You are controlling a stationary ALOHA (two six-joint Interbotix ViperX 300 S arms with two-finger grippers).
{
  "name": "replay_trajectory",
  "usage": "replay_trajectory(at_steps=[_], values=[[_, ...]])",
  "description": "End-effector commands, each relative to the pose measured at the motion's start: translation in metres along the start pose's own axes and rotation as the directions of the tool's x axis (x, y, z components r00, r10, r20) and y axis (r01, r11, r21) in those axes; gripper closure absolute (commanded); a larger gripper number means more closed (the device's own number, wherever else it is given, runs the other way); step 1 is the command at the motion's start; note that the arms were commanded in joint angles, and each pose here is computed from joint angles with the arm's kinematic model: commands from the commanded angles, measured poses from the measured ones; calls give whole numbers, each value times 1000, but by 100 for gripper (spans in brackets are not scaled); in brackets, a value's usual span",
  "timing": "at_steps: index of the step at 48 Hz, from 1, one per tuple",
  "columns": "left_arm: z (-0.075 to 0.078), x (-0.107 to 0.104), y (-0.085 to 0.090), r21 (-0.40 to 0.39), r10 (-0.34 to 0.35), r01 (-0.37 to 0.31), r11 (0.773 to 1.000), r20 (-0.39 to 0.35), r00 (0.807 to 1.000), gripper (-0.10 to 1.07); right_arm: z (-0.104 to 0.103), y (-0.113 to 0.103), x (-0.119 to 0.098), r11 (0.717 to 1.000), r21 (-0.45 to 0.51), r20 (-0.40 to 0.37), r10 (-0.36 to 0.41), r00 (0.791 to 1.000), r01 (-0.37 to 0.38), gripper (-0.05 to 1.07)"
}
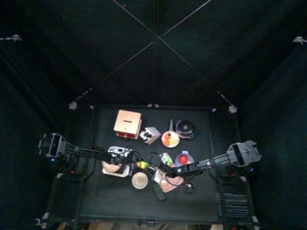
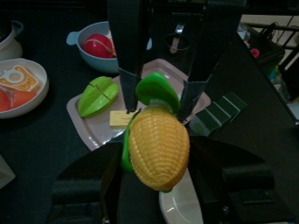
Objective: Peel corn husk and drop corn husk
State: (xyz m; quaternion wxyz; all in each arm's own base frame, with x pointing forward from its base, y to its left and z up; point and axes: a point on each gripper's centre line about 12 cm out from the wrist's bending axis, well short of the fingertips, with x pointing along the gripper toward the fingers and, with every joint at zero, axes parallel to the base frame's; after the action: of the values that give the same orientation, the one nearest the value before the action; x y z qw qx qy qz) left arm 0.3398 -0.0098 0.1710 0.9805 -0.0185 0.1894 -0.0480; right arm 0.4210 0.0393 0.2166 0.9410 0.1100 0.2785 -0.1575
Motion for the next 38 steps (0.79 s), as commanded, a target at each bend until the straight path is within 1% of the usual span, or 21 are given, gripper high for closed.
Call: replay_trajectory(at_steps=[1, 12, 29, 33, 38], values=[[11, -3, 0, 4, 1, -1, 1000, 37, 999, 21, 15, 1, -15, 1000, 18, 42, 9, 999, -10, 63], [11, -3, 0, 5, 1, -1, 1000, 37, 999, 21, 14, 1, -16, 1000, 11, 43, -11, 999, 10, 64], [10, -3, 0, 4, 1, -1, 1000, 35, 999, 21, 13, 2, -20, 1000, 8, 46, -6, 999, 6, 65], [10, -3, 0, 4, 1, -1, 1000, 35, 999, 21, 13, 2, -21, 1000, 9, 45, -8, 999, 7, 67], [11, -3, 0, 4, 1, -1, 1000, 37, 999, 21, 12, 1, -21, 1000, 10, 44, -11, 999, 11, 74]])
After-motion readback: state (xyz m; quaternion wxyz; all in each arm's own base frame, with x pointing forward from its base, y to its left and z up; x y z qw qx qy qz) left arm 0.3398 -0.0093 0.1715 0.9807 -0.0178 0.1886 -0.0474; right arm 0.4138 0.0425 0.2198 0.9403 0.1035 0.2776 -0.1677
